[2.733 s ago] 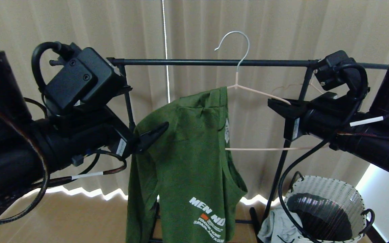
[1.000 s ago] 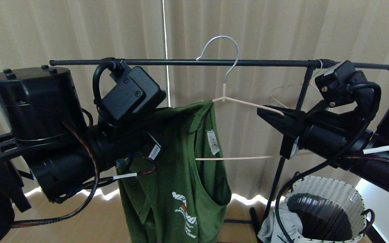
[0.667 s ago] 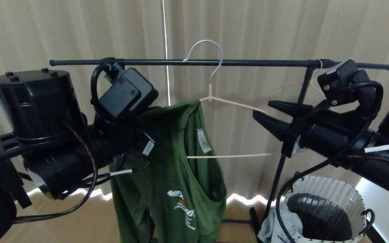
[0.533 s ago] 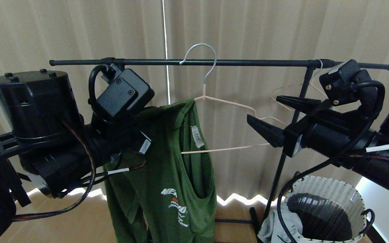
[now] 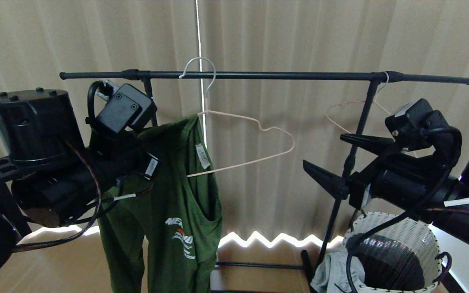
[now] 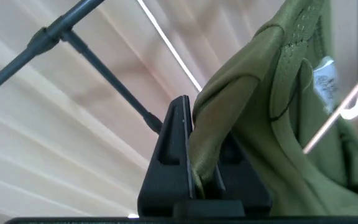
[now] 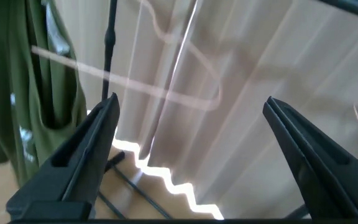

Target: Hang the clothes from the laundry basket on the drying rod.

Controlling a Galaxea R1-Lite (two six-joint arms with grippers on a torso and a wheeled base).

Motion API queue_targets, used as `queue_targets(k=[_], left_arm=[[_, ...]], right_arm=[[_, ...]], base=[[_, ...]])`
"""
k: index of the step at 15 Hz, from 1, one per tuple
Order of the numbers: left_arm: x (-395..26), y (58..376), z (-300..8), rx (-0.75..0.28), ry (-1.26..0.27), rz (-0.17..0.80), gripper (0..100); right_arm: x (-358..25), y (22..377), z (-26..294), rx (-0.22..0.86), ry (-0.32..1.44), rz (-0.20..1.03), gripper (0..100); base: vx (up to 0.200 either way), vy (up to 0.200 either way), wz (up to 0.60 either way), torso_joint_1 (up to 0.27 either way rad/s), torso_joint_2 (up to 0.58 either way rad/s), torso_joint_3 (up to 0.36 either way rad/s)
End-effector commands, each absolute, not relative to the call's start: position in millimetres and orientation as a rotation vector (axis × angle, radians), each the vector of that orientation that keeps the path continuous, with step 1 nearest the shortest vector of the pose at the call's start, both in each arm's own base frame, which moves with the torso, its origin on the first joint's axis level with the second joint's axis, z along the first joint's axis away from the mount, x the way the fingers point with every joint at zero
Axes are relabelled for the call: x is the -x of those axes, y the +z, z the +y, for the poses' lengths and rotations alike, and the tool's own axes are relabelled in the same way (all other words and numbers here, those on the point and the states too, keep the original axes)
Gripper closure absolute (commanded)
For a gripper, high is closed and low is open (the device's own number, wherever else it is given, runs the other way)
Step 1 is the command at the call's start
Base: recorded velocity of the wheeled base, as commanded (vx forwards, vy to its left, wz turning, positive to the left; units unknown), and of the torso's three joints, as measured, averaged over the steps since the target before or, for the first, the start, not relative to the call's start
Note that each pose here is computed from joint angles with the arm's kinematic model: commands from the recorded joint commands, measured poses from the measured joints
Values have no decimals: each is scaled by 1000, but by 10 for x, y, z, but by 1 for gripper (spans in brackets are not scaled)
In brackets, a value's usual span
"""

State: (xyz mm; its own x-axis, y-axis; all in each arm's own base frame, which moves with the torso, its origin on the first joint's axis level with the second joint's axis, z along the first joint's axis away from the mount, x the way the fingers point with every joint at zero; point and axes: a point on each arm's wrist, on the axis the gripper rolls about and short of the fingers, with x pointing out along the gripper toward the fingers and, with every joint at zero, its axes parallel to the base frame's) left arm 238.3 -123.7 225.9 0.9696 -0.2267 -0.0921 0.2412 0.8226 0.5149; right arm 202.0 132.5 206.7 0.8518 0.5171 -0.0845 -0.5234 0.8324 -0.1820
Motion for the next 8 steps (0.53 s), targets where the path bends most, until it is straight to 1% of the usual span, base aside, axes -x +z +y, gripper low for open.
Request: queue_targets(k=[1,5,8], left_arm=[[-2385,2278,-1244,-516,-245,8,100],[-2386,2339,-1321,-472,-252,-64,100],[-2390,2432,-1488,-436,-288,-126,100]], right_arm=[[-1996,1944,1315,217,557,76,0],[-1997,1883,1365,230,579,96,0],[-1978,1821,1476,240,622,115,0]], base=[[0,0,0,0,0,0],[0,0,0,0,0,0],[0,0,0,0,0,0]])
